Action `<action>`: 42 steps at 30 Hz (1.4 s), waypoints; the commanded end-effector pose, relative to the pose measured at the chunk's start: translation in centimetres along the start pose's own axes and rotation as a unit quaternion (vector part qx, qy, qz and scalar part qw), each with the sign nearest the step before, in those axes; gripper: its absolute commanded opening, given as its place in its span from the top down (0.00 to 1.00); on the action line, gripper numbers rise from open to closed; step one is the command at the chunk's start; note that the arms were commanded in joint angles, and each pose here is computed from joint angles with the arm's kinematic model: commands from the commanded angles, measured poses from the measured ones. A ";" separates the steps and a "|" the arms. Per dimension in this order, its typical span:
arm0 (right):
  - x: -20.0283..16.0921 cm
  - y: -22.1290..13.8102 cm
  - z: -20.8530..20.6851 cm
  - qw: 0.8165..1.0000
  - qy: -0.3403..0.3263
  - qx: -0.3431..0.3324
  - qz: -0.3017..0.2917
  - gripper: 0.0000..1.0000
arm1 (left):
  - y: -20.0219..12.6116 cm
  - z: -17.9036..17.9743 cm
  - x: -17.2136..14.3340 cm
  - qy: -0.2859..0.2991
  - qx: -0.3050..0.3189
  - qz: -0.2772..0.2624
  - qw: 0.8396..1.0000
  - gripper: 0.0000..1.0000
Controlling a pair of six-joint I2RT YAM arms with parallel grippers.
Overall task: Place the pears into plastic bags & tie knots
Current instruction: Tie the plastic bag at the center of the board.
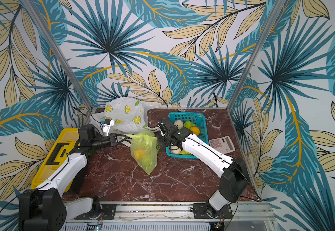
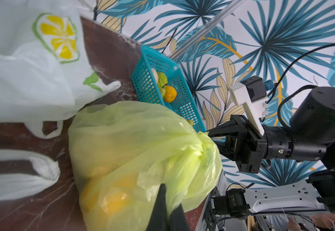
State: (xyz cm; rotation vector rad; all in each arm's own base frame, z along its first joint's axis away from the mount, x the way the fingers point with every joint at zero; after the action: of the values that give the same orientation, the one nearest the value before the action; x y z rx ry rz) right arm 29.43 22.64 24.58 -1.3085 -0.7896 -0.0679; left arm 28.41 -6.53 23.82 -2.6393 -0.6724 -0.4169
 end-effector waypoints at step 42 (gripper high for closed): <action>-2.1 3.4 -2.8 0.991 0.121 0.005 0.063 1.00 | 1.8 0.3 -1.4 -0.011 0.070 0.021 0.997 1.00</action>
State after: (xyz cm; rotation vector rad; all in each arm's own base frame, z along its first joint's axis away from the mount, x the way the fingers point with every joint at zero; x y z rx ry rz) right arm 30.90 22.33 22.08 -1.2304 -0.5608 -0.1126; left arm 28.48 -10.51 23.80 -2.5881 -0.5696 -0.3714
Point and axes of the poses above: each gripper's point midway between its finger pads, its own y axis out along the fingers, its own z axis along the line the jaws close on, x = y × z, the point moved 8 cm from there along -y, back along the fingers, and after that the axes turned 12 degrees about -y, right-handed, at the moved point
